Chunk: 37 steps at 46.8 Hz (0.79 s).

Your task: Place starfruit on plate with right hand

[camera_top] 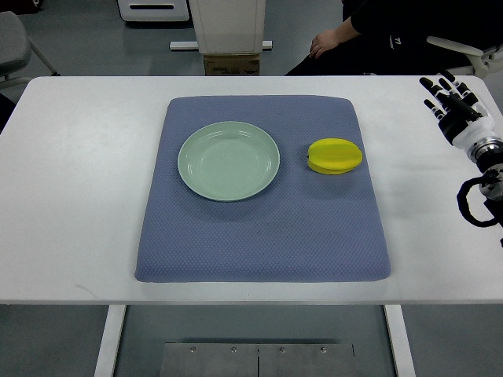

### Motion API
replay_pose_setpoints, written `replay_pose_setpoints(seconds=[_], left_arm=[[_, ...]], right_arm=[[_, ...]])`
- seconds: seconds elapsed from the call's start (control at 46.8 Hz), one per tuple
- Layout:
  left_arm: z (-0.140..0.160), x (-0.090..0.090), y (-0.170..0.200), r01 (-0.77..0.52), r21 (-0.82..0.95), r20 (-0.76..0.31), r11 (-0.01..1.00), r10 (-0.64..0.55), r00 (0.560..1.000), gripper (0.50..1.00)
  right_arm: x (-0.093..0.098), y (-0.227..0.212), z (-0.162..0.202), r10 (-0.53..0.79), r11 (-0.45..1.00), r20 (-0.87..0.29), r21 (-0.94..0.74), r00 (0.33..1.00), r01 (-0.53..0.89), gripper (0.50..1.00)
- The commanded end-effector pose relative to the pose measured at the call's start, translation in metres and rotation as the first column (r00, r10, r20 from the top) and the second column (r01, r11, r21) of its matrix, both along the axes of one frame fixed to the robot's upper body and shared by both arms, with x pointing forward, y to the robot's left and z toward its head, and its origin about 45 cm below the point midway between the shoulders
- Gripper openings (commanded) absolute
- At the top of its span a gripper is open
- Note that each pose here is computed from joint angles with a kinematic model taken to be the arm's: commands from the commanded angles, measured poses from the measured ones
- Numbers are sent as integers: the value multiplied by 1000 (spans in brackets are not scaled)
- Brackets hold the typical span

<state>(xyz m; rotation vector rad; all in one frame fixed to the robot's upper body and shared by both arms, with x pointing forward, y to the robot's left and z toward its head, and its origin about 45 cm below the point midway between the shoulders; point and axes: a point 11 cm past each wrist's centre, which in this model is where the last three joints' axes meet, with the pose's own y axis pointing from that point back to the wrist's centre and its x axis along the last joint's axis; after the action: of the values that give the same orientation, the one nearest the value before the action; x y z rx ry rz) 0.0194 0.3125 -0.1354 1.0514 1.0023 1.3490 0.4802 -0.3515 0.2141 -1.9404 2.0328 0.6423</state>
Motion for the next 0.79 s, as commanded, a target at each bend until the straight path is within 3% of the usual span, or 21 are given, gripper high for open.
replay_pose_setpoints(seconds=[0.0, 0.47, 0.769], left_arm=[[0, 0, 0, 0, 0, 0, 1000, 0, 1000, 1000], [0, 0, 0, 0, 0, 0, 1000, 0, 1000, 1000], [0, 0, 0, 1, 0, 0, 1000, -1, 1000, 1000]], right_arm=[[1, 1, 1, 2, 1000, 1, 2, 1000, -2, 1000], [0, 7, -3, 35, 999, -27, -28, 999, -36, 1000], [10, 17, 12, 87, 996, -42, -21, 995, -88, 1000]])
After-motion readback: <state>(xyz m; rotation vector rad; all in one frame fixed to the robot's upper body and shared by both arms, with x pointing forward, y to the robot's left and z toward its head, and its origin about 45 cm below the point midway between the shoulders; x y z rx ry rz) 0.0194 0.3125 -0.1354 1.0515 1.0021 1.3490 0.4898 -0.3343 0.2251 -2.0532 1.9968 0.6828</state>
